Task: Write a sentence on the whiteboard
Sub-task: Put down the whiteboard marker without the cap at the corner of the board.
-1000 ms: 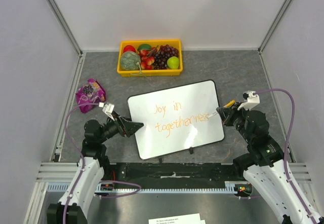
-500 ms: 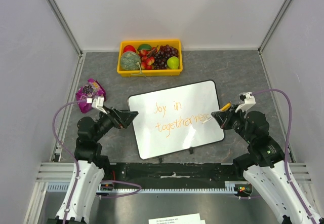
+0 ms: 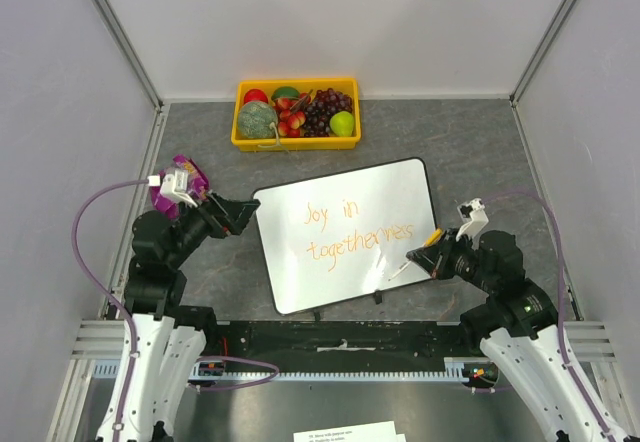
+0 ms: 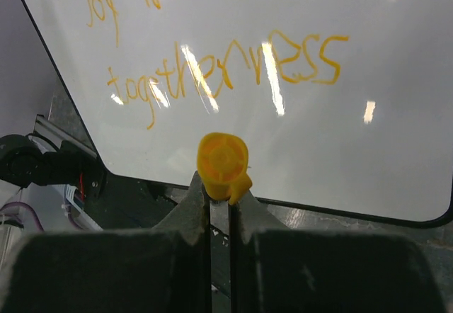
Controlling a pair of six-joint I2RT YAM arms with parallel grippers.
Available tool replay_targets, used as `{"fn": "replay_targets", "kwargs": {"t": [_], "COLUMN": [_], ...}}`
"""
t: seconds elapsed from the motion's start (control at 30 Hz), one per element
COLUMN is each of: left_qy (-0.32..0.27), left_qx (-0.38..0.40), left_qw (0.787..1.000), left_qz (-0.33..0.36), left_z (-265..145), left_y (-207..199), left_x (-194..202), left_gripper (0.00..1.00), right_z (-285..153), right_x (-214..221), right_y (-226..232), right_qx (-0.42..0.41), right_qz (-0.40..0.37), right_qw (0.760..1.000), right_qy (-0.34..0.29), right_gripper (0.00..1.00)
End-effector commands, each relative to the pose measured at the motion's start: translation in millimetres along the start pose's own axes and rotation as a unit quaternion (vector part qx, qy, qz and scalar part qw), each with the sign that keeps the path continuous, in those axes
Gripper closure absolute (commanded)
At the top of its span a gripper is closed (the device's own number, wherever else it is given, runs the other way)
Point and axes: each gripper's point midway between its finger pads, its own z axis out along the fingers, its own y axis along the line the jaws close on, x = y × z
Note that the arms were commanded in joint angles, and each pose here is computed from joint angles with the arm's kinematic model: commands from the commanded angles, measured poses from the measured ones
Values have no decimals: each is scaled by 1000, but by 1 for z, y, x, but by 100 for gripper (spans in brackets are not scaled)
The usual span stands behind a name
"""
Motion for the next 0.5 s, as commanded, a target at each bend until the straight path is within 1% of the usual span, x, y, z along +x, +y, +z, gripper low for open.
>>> {"fn": "replay_targets", "kwargs": {"t": [0.0, 0.13, 0.37, 0.47], "left_qy": [31, 44, 72, 77], "left_qx": [-8, -8, -12, -7], "left_qw": [999, 997, 995, 995], "left_qz": [37, 57, 68, 69], "left_z": [0, 1, 4, 4], "left_y": [-4, -7, 1, 0], "left_x": [-8, -13, -3, -1], "left_gripper": [6, 5, 5, 5], "right_z": [-7, -8, -17, -18], "right_x": [34, 56, 80, 75], "right_y": [-4, -14, -34, -41], "right_qx": [-2, 8, 49, 74], "right_qz": [41, 57, 60, 55], "right_qw": [997, 994, 989, 990], "right_qy": [59, 89, 123, 111], "right_gripper": [100, 100, 100, 99]}}
